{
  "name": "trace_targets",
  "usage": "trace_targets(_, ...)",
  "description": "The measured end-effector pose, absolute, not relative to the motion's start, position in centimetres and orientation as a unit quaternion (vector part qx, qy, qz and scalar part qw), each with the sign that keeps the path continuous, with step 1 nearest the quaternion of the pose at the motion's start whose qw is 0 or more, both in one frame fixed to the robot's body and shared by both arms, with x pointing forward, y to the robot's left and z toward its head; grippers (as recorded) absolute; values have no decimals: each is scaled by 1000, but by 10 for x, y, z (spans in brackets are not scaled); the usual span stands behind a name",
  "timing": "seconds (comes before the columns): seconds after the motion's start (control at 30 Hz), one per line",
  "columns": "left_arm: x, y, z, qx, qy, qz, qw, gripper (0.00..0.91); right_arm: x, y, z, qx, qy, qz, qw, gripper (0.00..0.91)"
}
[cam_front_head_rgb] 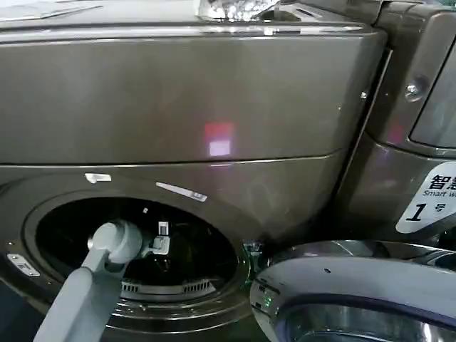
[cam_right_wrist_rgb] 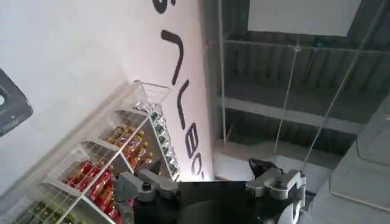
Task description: Grasp the clothes from the dryer.
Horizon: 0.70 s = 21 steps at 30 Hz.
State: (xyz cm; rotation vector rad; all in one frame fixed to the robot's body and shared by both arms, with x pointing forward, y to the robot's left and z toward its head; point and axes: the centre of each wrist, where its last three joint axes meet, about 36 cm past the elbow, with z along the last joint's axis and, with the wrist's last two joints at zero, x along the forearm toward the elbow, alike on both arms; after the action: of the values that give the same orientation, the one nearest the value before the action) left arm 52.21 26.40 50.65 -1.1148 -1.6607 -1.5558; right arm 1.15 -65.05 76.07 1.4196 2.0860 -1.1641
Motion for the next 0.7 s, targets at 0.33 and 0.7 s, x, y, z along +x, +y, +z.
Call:
trace_targets(0.33, 530, 267, 498, -421, -626, -577, 313, 907, 13, -651, 760, 500, 740, -411, 181, 907)
trace_targets(0.7, 536, 271, 483, -426, -631, -555, 333, 907, 16, -652, 759, 498, 743, -409, 183, 907)
